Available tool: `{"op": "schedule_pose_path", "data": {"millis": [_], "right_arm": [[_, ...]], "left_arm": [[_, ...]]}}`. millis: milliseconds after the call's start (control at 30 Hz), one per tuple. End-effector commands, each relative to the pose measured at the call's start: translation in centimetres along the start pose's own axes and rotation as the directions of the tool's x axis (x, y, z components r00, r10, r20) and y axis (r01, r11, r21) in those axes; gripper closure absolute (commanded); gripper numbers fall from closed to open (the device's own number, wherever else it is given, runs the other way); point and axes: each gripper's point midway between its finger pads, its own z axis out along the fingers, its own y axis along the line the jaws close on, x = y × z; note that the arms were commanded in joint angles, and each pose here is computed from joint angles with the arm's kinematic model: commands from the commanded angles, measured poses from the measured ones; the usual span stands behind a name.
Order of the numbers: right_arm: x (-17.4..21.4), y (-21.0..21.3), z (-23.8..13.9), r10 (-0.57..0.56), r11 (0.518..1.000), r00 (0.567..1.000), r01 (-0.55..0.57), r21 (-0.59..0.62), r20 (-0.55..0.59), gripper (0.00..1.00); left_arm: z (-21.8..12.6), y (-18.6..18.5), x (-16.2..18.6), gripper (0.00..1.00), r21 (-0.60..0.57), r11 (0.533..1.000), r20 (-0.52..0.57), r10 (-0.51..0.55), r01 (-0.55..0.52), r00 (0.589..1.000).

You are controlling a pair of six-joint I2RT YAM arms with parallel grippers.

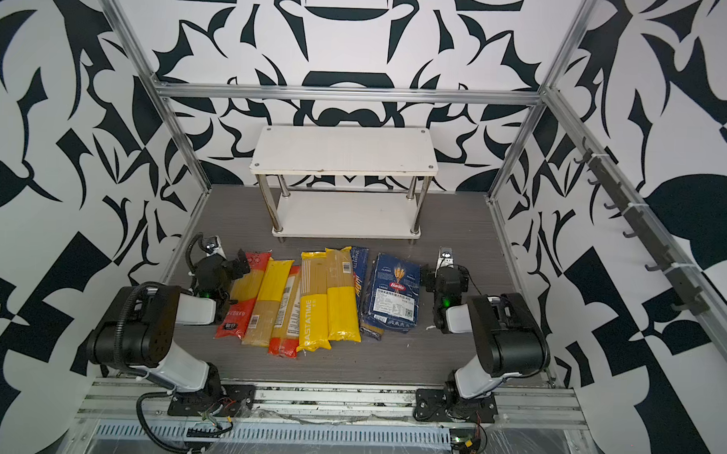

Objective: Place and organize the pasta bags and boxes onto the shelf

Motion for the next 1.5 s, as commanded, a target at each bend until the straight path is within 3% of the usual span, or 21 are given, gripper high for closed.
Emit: {"op": "schedule_pose_path", "data": {"millis": [0,967,1267,1467], "right_arm": [[-2.2,0.6,-0.1,0.021,0.999,0.997,-0.019,-0.029,0.069,0.01],[-2.2,0.6,-0.1,0.017,0.999,0.998,-0.015,-0.03,0.064,0.01],[-2.2,2.0,0.0,0.003,0.993,0.998,0.004,-0.118,0.059,0.01],[-3.6,-0.7,-1.3,0.05,0.999,0.997,-0.051,0.018,0.061,0.02]], "left_arm": [[0.0,-0.2,-0.8,0.01,0.006,1.0,0.029,-0.009,0.009,1.0],[0.1,-0.4,-0.8,0.01,0.017,1.0,0.024,-0.005,0.004,1.0],[0.3,-0.2,-0.7,0.0,0.037,0.999,0.009,-0.022,0.022,1.0],[0.2,-0.4,-0.7,0.01,0.05,0.999,0.012,-0.021,0.02,1.0]]}}
